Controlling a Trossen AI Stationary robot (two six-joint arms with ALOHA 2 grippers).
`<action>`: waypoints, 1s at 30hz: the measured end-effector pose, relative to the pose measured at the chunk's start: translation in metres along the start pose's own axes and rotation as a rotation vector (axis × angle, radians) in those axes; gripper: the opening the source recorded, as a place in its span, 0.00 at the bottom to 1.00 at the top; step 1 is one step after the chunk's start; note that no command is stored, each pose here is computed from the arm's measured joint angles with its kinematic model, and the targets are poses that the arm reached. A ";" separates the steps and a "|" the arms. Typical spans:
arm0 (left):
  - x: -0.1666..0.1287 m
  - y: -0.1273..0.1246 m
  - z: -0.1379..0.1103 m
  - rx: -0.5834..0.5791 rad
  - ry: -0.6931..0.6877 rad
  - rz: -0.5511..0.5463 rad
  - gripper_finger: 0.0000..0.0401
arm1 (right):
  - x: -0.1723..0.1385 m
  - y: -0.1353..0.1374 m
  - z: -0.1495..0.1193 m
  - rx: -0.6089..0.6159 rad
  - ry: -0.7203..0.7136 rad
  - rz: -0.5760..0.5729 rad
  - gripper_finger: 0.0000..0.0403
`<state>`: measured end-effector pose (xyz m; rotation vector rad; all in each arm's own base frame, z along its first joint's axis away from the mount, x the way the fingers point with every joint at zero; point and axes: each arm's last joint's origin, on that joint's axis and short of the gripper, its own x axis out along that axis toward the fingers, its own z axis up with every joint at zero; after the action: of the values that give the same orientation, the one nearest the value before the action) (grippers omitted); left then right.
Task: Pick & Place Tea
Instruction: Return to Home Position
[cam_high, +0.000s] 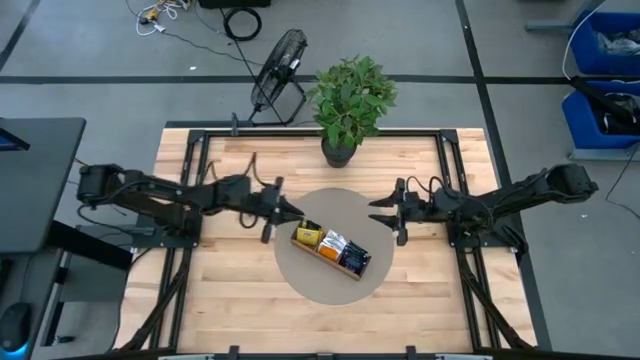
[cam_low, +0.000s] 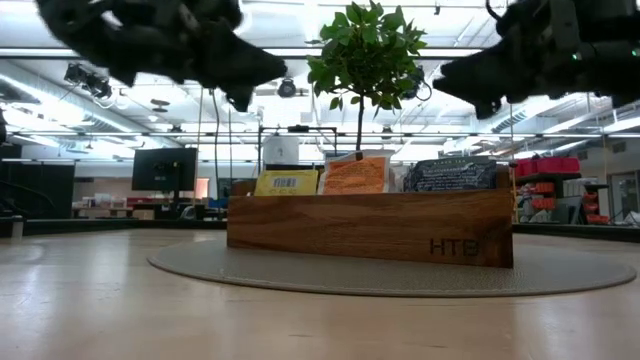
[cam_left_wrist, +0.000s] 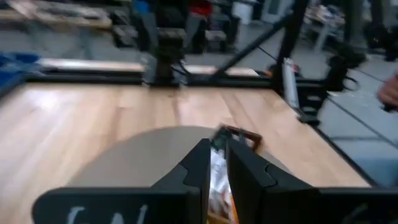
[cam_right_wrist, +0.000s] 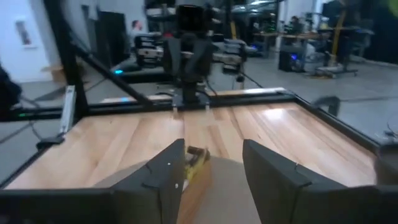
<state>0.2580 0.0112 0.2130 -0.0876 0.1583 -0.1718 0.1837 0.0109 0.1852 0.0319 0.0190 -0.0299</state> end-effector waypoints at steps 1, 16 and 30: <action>-0.005 -0.002 -0.001 0.006 -0.021 0.027 0.14 | -0.002 -0.001 -0.003 0.014 -0.004 -0.015 0.43; -0.064 -0.012 -0.046 -0.036 -0.106 0.240 0.11 | -0.017 -0.006 -0.032 0.042 0.087 -0.105 0.43; -0.092 -0.016 -0.059 -0.032 -0.200 0.269 0.11 | -0.029 -0.010 -0.038 0.038 0.082 -0.160 0.43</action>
<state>0.1558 0.0076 0.1702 -0.1133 -0.0278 0.1085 0.1536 0.0025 0.1476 0.0698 0.1033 -0.1891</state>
